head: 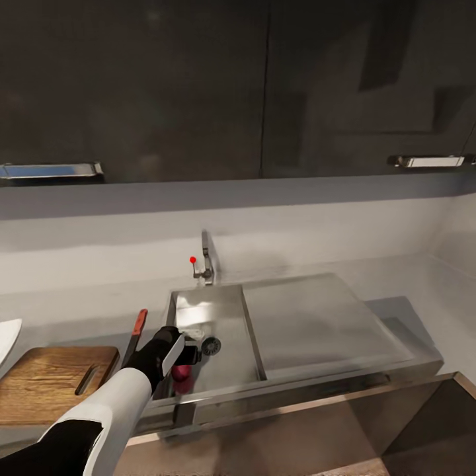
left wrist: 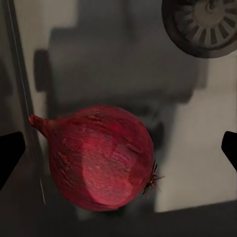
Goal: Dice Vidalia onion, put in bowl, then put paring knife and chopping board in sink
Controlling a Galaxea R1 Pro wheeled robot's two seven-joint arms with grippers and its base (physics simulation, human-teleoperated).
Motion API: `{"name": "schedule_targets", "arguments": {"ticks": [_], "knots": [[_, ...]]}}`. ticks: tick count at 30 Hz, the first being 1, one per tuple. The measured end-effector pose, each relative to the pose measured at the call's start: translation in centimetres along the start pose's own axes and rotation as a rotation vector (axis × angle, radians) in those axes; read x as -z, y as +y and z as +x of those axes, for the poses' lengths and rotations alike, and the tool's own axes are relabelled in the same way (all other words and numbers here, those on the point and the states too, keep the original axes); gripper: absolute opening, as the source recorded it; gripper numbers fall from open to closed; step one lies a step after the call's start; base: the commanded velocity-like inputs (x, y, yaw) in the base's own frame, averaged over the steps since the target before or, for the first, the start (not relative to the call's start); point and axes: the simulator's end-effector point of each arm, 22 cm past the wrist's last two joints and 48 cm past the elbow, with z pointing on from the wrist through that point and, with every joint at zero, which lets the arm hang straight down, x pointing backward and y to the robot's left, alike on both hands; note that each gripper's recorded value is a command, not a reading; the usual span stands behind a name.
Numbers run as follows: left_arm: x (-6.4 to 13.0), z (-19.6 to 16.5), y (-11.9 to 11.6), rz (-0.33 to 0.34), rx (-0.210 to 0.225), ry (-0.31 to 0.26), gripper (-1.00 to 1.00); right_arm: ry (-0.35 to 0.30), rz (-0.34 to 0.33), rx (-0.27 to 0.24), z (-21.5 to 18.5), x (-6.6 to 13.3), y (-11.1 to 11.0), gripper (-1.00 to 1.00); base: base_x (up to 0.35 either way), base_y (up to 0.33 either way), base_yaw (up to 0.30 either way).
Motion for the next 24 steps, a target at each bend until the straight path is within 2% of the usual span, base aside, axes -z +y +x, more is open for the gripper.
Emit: {"name": "schedule_targets", "arguments": {"ticks": [24], "knots": [[-1.7,1.3,0.0,-0.001,0.0,0.037,1.0,0.037,-0.002,0.002,1.5,0.1,0.1,1.0,0.0,0.0,0.0]]}}
